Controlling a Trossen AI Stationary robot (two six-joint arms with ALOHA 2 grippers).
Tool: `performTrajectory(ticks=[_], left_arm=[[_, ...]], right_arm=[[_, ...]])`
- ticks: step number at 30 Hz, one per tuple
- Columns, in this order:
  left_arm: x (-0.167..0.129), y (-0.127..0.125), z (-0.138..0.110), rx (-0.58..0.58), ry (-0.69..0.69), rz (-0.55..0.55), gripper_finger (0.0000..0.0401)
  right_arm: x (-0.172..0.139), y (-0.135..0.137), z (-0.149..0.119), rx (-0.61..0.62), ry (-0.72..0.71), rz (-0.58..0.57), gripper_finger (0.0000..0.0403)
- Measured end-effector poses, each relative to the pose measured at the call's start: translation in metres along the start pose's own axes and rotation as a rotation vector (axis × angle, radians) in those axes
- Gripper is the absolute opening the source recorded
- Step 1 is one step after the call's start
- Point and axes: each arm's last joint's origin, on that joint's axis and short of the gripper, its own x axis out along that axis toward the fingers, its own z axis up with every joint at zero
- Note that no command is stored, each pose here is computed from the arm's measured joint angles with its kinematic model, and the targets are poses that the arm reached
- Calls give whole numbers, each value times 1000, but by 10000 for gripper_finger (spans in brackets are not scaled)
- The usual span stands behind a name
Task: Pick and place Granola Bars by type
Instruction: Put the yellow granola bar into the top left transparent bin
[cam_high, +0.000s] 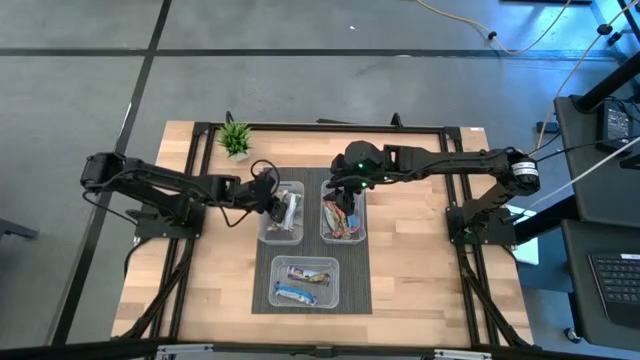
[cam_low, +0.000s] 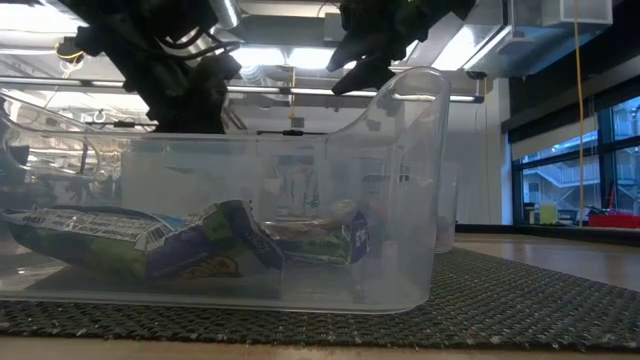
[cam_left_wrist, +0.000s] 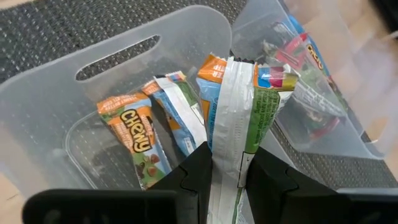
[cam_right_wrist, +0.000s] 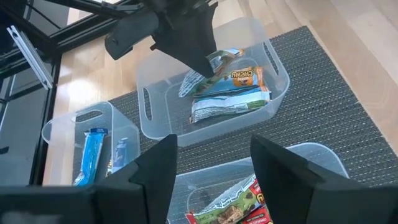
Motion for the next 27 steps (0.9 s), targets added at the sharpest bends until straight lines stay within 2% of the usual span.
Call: performTrajectory(ticks=[10,27], left_arm=[[1,2,4,6,52,-39,75],[1,4,6,-6,1,-3,75]], right_arm=[[0,0,0,-2,1,0,207],[0,0,-1,-35,13,-4,207]])
